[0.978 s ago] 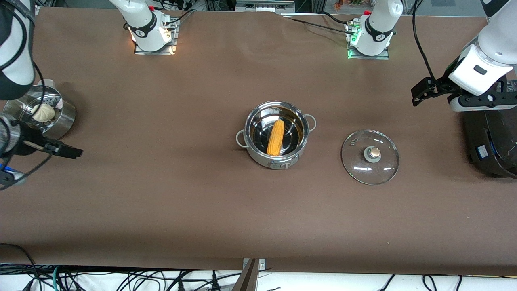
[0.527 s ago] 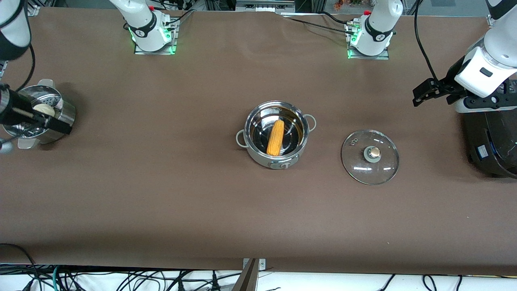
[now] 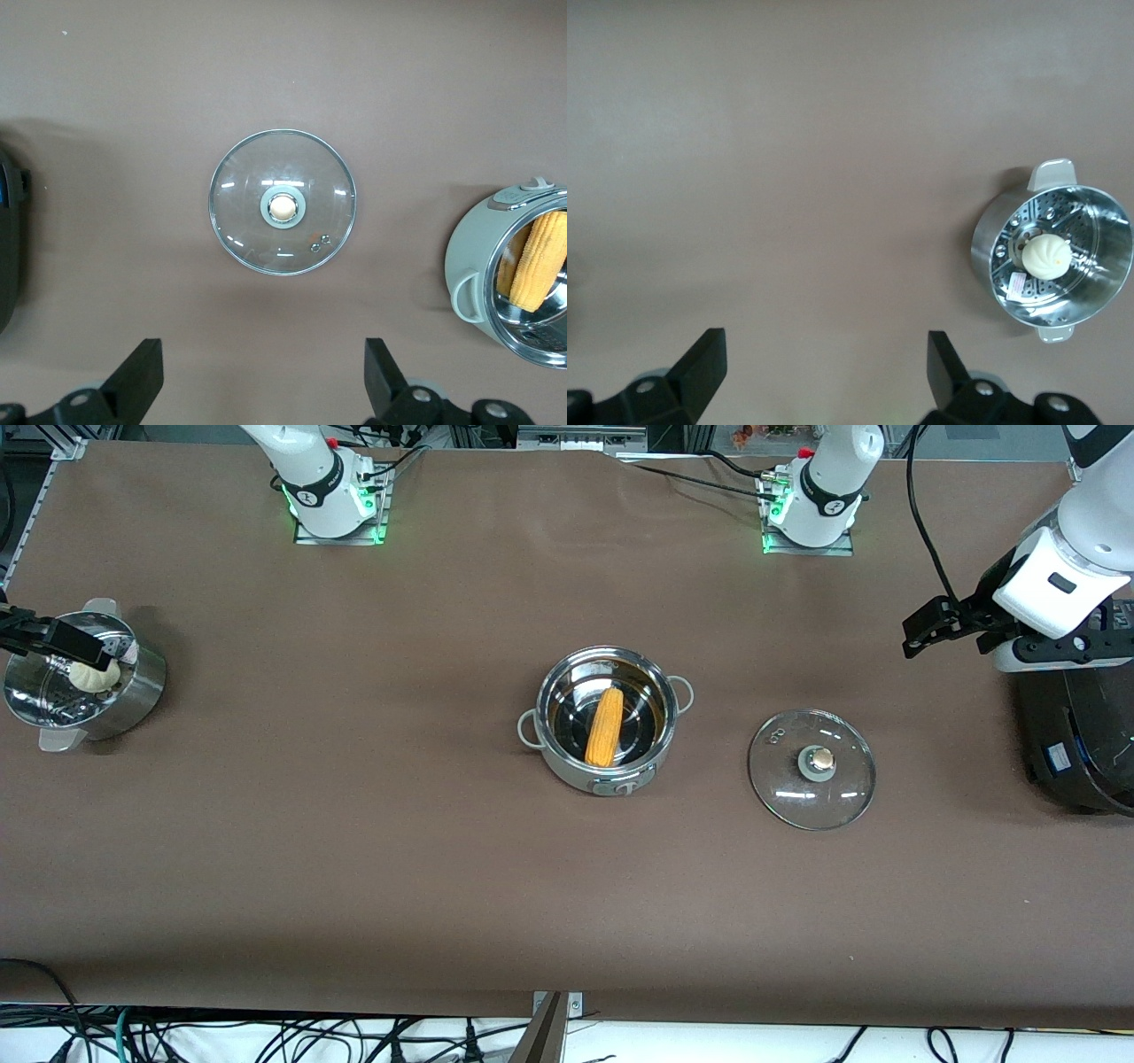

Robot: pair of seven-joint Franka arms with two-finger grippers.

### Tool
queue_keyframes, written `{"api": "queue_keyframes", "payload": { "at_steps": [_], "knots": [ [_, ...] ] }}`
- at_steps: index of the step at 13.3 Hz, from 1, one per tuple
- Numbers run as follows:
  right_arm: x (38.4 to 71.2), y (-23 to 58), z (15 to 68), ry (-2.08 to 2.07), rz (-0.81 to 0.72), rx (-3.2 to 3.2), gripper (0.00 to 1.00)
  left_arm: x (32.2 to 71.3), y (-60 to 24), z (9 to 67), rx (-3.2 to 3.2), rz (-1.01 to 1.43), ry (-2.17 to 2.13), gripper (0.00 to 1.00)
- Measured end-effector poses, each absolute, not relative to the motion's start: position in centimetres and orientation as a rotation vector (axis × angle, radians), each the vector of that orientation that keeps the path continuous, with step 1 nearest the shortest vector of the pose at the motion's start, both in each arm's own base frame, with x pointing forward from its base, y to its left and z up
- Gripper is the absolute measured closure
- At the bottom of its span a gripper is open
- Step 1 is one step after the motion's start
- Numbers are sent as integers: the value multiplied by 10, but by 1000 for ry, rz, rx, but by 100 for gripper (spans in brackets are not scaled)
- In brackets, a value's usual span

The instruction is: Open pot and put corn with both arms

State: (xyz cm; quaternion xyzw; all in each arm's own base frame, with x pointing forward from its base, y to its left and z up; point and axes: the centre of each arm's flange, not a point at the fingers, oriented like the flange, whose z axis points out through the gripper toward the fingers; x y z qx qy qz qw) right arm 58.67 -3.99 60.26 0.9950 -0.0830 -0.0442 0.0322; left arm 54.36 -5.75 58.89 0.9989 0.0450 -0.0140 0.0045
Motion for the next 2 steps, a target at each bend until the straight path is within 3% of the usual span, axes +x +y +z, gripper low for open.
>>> {"api": "queue_keyframes", "payload": {
  "at_steps": [2],
  "knots": [
    [587, -38, 601, -251, -144, 3065, 0, 544, -57, 589, 3129, -44, 141, 0]
  ]
}}
